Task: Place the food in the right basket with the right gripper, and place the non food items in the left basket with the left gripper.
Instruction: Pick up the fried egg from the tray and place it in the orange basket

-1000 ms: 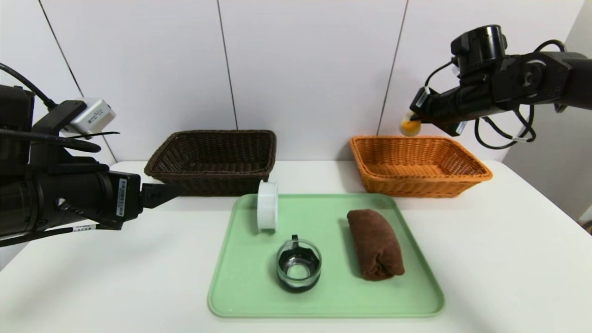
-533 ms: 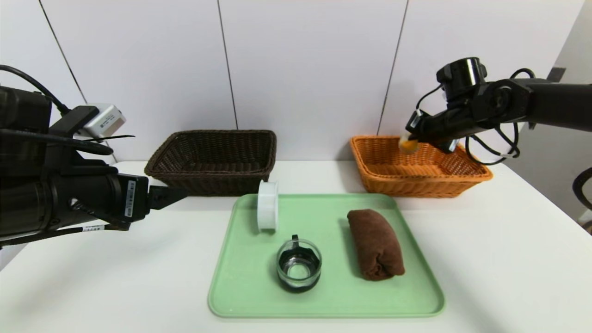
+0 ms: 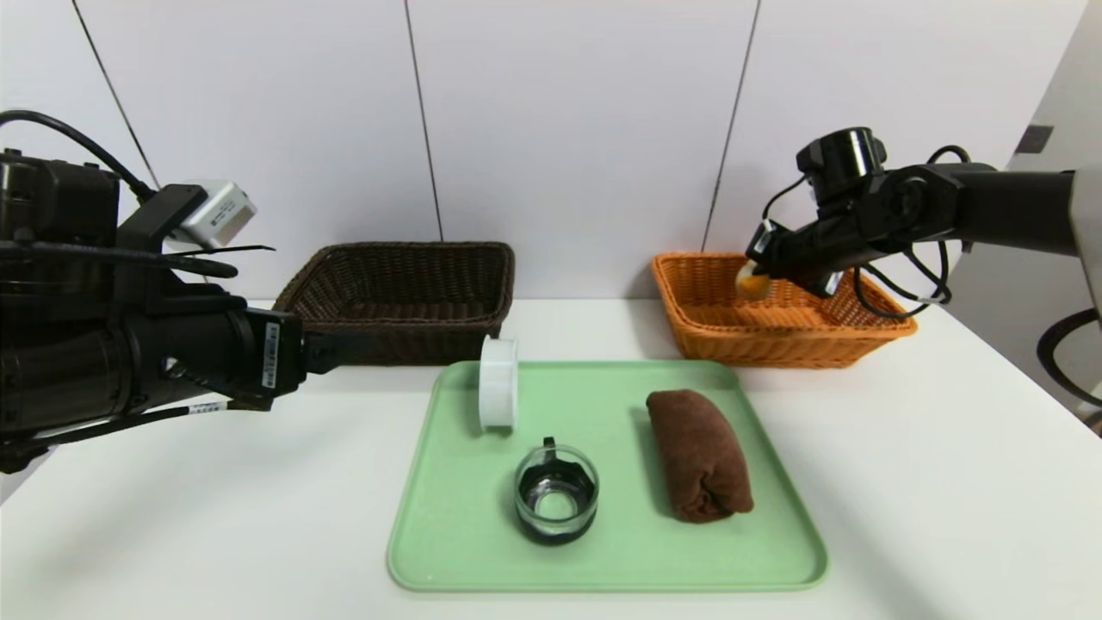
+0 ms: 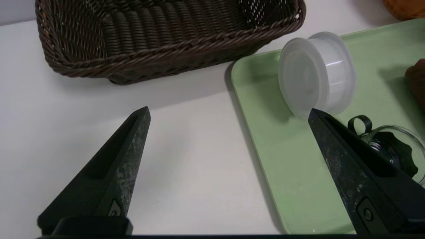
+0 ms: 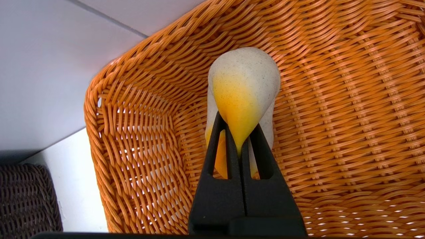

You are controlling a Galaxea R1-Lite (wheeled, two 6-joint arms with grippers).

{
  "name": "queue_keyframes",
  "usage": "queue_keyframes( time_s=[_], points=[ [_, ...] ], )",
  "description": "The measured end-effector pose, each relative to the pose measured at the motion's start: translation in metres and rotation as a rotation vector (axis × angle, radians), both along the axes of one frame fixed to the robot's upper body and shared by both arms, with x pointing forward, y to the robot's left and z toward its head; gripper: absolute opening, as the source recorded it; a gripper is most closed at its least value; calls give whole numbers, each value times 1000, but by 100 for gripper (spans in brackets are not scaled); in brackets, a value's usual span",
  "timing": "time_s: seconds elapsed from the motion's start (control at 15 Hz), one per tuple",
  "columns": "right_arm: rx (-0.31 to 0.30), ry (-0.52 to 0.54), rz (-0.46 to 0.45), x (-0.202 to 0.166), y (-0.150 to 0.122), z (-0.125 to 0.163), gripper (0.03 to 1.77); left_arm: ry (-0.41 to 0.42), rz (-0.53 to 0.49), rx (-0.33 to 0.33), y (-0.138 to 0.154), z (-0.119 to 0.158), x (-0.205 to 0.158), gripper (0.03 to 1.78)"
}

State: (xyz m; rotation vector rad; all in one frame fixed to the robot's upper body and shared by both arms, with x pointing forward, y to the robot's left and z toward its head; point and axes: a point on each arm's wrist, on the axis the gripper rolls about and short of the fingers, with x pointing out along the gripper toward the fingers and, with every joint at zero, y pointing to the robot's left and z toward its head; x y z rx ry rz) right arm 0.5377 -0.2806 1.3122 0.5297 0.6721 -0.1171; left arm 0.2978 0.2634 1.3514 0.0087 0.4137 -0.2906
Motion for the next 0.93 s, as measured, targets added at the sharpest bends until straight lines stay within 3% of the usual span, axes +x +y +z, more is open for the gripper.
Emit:
queue_keyframes(
  time_s=[0.13, 0.27, 0.47, 0.6, 0.93],
  points=[
    [0, 0, -2, 0, -1, 0, 6, -65, -7, -18, -2, 5, 3, 169],
    [0, 2, -1, 0, 0, 0, 13, -72, -11, -20, -3, 5, 3, 169],
    [-10, 2, 3, -1, 0, 1, 62, -67, -12, -20, -2, 4, 2, 169],
    [-54, -3, 21, -3, -1, 3, 87, -66, -11, -22, -2, 4, 1, 169],
    [-78, -21, 61, -13, 6, 17, 127, -42, -9, -17, -1, 3, -2, 169]
  ],
)
